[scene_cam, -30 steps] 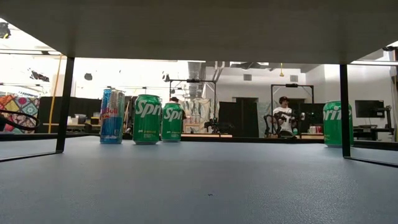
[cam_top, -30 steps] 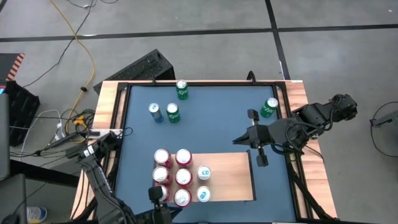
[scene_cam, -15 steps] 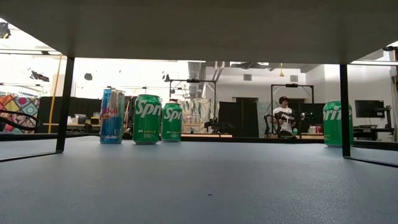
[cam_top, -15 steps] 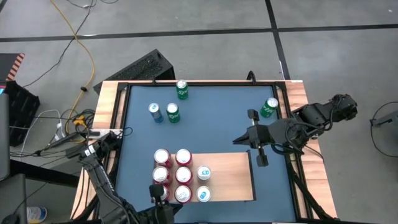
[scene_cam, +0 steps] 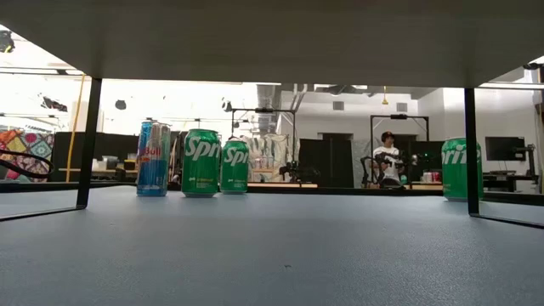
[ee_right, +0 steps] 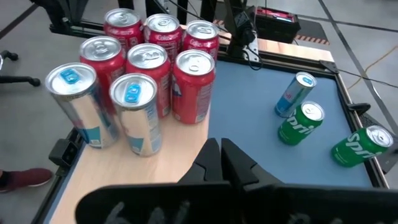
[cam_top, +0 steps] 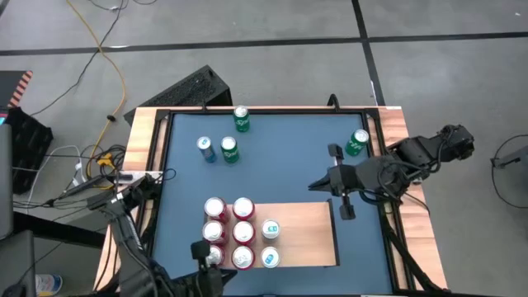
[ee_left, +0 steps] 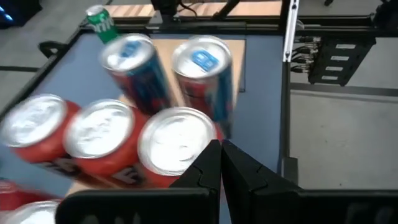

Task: Place canned beverage on shelf
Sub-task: Adjust the blue can on the shelf

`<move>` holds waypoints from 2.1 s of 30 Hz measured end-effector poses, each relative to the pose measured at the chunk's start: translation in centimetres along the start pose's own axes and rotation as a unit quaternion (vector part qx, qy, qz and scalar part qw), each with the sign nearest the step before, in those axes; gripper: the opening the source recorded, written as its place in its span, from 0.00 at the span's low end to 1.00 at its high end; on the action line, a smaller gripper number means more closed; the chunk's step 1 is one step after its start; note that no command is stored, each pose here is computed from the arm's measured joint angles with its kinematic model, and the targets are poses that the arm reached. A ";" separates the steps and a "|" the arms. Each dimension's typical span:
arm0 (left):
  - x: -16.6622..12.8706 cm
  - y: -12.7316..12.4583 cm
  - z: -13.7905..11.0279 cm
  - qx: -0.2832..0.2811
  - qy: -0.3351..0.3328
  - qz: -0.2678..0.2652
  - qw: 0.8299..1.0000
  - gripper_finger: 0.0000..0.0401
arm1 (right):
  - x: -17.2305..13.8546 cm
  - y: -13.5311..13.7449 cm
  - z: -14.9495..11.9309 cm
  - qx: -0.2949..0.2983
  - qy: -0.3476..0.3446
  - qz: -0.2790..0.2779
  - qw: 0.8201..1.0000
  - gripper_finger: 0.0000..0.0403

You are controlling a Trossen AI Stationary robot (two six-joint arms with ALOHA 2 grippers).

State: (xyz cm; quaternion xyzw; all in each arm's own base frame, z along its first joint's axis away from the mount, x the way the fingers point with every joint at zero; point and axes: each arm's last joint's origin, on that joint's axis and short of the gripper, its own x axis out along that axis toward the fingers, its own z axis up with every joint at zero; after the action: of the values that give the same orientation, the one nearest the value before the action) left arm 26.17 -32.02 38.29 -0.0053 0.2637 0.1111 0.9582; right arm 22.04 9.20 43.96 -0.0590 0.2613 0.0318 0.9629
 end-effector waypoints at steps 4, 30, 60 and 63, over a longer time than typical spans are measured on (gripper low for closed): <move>-1.8 1.5 1.1 0.003 -0.011 0.004 1.000 0.00 | 0.3 -0.9 0.1 0.009 0.000 -0.017 1.000 0.00; -12.9 19.4 8.5 0.037 -0.152 0.107 0.982 0.36 | 4.6 -12.3 -0.5 0.079 0.045 -0.173 0.981 0.60; -13.7 24.9 9.8 -0.034 -0.155 0.132 0.978 0.01 | 12.6 8.0 -4.7 0.051 0.079 -0.009 0.996 0.00; -13.6 24.9 9.8 -0.033 -0.152 0.126 0.980 0.01 | 12.7 8.4 -4.9 0.060 0.082 -0.003 0.995 0.00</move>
State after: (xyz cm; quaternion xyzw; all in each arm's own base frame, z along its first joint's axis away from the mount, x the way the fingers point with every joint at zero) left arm 14.34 -9.96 54.84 0.0134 0.1095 0.2394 0.9646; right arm 29.79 17.33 32.52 -0.0043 0.3405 0.0078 0.9402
